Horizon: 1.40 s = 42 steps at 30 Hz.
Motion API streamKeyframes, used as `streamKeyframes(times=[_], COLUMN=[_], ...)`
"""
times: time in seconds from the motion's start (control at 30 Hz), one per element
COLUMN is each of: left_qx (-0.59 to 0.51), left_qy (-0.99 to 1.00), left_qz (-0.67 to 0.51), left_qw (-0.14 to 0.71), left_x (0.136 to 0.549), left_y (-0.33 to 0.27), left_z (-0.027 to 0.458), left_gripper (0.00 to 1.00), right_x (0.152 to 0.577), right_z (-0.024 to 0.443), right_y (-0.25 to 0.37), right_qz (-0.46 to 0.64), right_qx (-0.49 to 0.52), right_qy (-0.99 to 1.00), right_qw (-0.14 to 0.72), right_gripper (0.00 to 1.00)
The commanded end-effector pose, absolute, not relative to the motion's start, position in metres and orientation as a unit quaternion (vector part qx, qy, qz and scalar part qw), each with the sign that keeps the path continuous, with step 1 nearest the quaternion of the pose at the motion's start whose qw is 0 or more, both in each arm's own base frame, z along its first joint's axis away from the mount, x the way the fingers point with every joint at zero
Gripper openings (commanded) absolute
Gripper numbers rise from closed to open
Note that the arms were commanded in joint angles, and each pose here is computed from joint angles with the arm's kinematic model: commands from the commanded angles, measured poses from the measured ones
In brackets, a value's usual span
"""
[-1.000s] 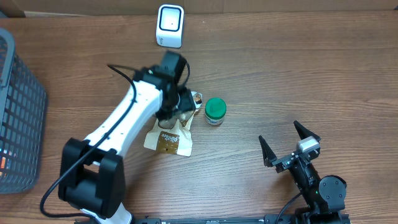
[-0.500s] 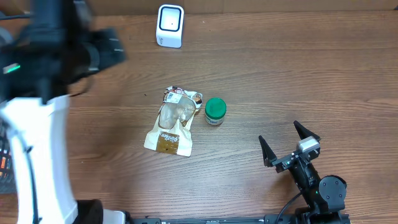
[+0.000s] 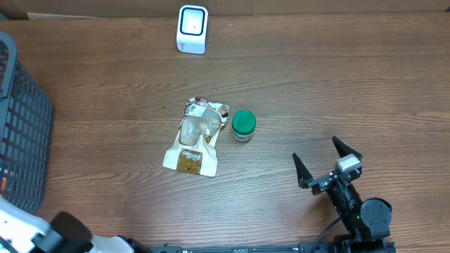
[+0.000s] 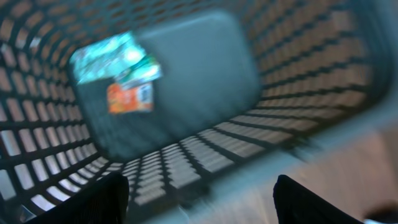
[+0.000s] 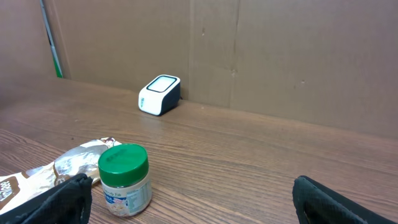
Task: Scan the item barcode
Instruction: 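Reach into the basket and grasp the orange Kleenex tissue pack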
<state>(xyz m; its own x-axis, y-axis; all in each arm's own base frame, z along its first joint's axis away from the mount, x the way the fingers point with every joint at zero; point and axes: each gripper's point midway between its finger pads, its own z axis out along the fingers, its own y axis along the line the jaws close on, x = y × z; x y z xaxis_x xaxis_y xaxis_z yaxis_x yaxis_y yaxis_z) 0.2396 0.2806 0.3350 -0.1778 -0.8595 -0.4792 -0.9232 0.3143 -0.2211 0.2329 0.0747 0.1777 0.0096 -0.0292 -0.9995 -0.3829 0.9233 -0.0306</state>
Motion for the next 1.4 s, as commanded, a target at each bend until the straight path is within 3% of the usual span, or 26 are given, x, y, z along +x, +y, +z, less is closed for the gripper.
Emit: streamKeyframes(times=[0.0,0.3,0.77,1.0,1.2,1.37], left_qx=[-0.615,-0.635,-0.593,-0.563,-0.562,-0.558], left_qy=[0.76,0.758,0.787,0.805,0.812,0.819], left_qz=[0.047,0.116,0.151,0.157,0.145,0.134], left_qw=[0.206,0.094,0.083,0.097,0.062,0.028], left_x=[0.232,0.209,0.216,0.226,0.227,0.225], left_y=[0.3,0.332,0.358,0.37,0.371,0.367], left_z=[0.292,0.209,0.127,0.104,0.066,0.036], left_gripper=[0.77,0.77,0.76,0.71,0.72,0.64], right_x=[0.234,0.234,0.234,0.234,0.234,0.234], right_z=[0.176,0.176,0.176,0.176,0.176,0.176], right_y=[0.072,0.072,0.072,0.072,0.072,0.072], right_qz=[0.123,0.123,0.123,0.123,0.123,0.122], right_qx=[-0.144,-0.144,-0.144,-0.144,-0.144,-0.144], right_qy=[0.692,0.692,0.692,0.692,0.692,0.692], right_qw=[0.697,0.697,0.697,0.697,0.697,0.697], right_gripper=[1.0,1.0,1.0,1.0,1.0,1.0])
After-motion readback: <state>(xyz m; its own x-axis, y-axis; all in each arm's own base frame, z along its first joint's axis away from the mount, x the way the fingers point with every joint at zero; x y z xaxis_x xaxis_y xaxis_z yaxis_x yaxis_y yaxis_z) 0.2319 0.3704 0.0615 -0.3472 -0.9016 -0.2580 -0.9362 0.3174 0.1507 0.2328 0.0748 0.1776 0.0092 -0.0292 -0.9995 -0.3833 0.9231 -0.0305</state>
